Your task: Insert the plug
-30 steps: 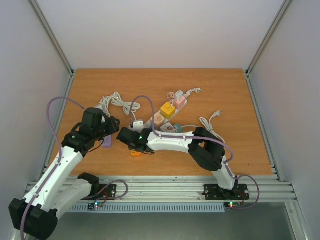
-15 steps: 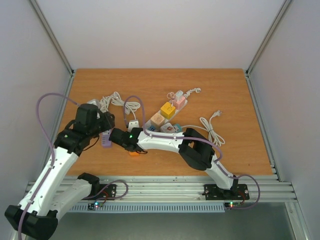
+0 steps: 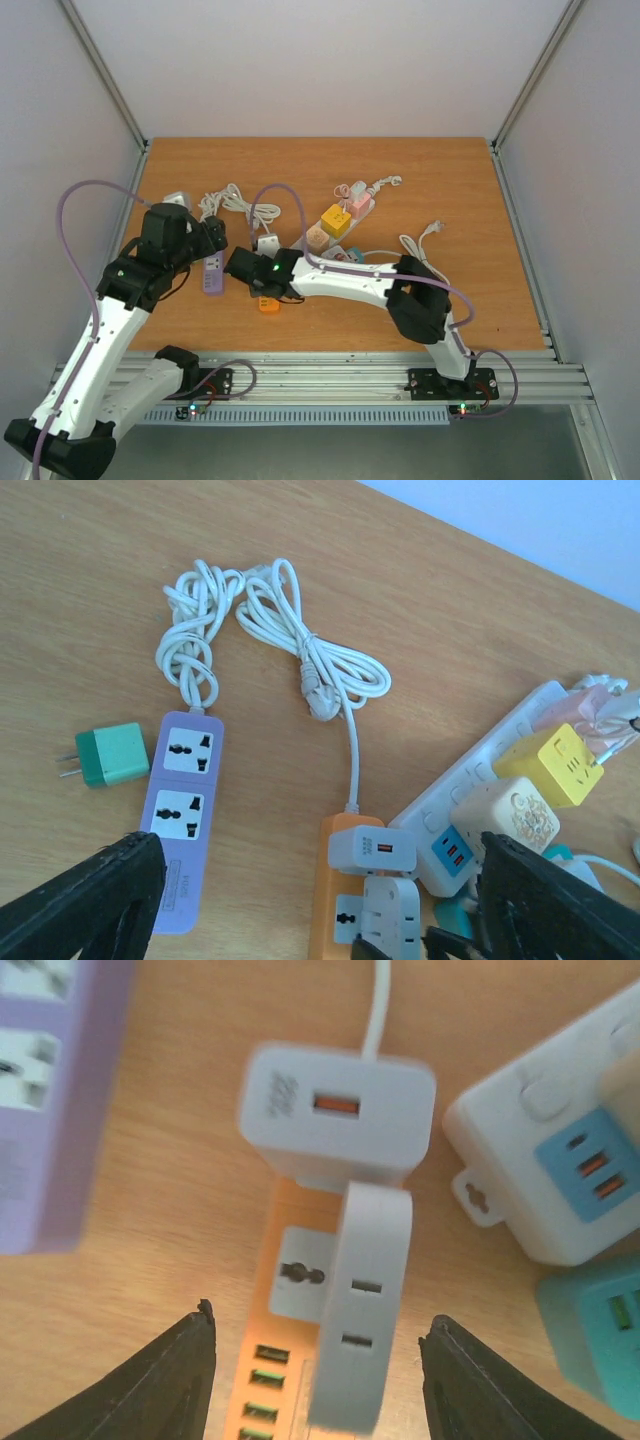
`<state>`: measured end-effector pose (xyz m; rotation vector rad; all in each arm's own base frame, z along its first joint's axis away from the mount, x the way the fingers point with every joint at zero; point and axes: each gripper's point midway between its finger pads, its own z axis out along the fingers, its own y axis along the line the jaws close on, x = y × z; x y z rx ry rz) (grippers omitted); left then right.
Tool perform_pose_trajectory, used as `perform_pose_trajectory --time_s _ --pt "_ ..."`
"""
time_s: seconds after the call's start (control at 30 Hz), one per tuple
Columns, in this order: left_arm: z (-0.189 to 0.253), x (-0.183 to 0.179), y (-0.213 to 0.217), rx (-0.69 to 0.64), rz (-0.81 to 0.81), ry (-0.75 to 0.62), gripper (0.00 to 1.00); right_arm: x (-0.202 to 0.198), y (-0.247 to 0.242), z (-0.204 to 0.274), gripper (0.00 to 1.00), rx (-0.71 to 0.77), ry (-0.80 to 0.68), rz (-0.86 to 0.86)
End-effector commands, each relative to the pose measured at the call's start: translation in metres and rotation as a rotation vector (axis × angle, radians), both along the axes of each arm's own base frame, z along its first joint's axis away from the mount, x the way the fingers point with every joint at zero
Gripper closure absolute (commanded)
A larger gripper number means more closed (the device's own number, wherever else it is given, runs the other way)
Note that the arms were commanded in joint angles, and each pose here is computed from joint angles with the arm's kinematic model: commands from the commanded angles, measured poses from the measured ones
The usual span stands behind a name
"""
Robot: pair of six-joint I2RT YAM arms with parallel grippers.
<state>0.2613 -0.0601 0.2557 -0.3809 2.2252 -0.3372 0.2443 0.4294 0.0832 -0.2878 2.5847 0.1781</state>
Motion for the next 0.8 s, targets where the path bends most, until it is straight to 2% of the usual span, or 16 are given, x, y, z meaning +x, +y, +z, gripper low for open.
perform_pose_trajectory --time_s 0.0,0.17,0.37,0.57,0.67,0.77 --pt "0.012 0.006 0.011 0.063 0.031 -0.022 0.11 0.001 0.001 0.062 0.42 0.095 -0.074 0.029" --pt "0.01 0.01 0.016 0.1 0.054 -0.006 0.01 0.0 -0.009 0.082 0.42 0.103 -0.107 0.043" --pt "-0.008 0.018 0.019 0.136 0.055 0.046 0.01 -0.006 -0.025 0.112 0.42 0.165 -0.165 0.088" --pt "-0.046 0.034 0.035 0.043 0.104 0.16 0.01 -0.011 -0.044 0.12 0.41 0.2 -0.174 0.119" --pt "-0.068 0.041 0.05 -0.03 0.172 0.221 0.03 -0.013 -0.051 0.115 0.42 0.2 -0.157 0.133" --pt "-0.094 0.041 0.081 -0.02 0.315 0.317 0.12 -0.015 -0.055 0.112 0.42 0.198 -0.153 0.154"
